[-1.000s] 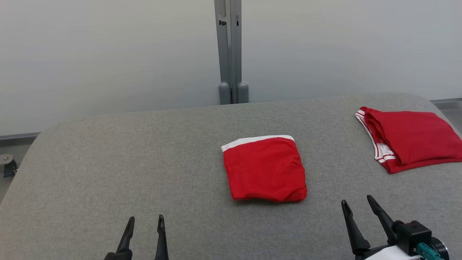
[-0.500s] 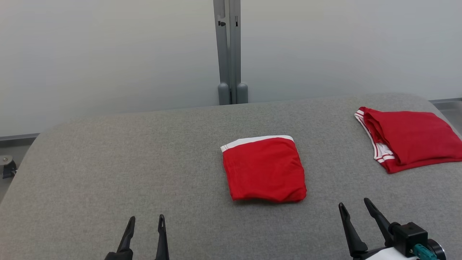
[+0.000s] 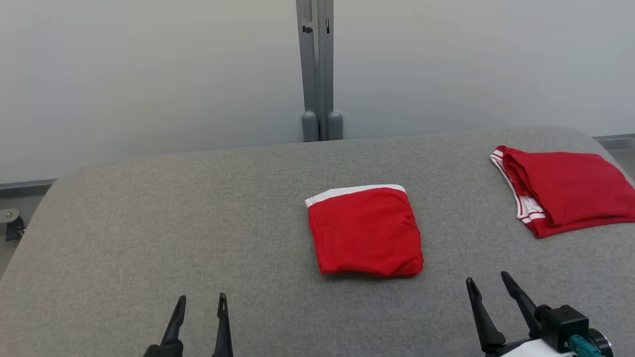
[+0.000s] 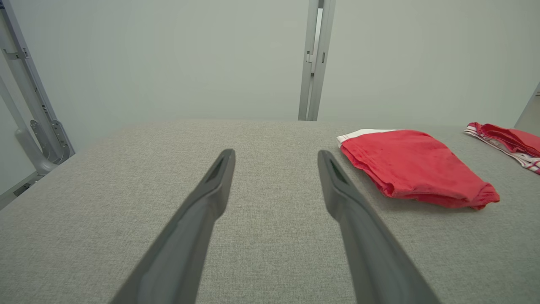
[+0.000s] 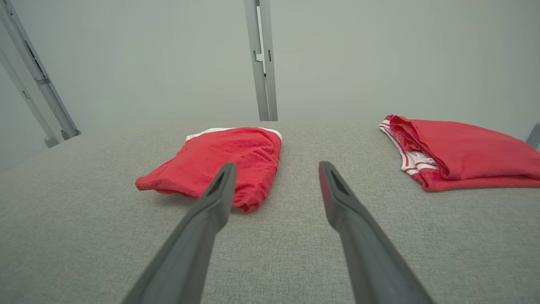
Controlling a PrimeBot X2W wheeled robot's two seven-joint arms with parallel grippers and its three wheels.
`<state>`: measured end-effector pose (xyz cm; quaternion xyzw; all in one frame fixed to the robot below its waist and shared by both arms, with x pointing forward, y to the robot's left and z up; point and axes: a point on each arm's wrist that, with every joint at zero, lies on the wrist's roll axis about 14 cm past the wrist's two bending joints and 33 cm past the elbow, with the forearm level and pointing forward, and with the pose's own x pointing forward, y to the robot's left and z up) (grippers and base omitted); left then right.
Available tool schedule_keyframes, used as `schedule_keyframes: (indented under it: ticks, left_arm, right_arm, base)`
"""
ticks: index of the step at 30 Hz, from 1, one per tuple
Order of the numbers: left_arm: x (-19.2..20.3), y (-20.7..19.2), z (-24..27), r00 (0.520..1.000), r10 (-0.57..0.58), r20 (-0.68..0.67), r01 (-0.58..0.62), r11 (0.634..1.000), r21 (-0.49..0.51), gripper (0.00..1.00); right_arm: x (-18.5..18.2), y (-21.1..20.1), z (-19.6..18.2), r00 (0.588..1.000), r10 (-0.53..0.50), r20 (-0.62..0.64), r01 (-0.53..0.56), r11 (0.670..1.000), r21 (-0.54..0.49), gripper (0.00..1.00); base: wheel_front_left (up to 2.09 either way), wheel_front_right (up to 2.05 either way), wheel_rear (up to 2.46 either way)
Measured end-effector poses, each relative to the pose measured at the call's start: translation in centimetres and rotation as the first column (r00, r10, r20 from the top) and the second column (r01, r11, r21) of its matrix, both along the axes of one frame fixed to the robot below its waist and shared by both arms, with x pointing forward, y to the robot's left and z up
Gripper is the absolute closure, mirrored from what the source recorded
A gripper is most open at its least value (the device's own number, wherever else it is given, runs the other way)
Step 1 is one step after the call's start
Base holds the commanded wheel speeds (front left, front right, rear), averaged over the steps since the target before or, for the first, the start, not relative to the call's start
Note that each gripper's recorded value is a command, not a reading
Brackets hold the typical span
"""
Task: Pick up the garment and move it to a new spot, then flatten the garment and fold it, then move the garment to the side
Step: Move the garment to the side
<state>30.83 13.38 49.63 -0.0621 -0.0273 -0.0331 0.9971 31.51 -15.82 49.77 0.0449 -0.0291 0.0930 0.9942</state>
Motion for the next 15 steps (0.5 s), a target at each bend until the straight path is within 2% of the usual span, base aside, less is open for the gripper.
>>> schedule_keyframes:
  ticks: [11, 15]
  left_arm:
    - [-0.1, 0.2, -0.6, 1.000, 0.004, -0.019, -0.004, 1.000, 0.000, 0.00]
    - [0.0, 0.3, -1.1, 0.999, 0.011, -0.038, -0.011, 1.000, -0.008, 0.00]
  right_arm:
    - [0.5, 0.5, -0.3, 1.000, 0.018, -0.013, -0.018, 1.000, -0.008, 0.00]
    - [1.0, 1.0, -1.1, 0.999, 0.030, -0.043, -0.029, 0.999, 0.020, 0.00]
  base:
    - [0.00, 0.00, 0.00]
    - [0.00, 0.00, 0.00]
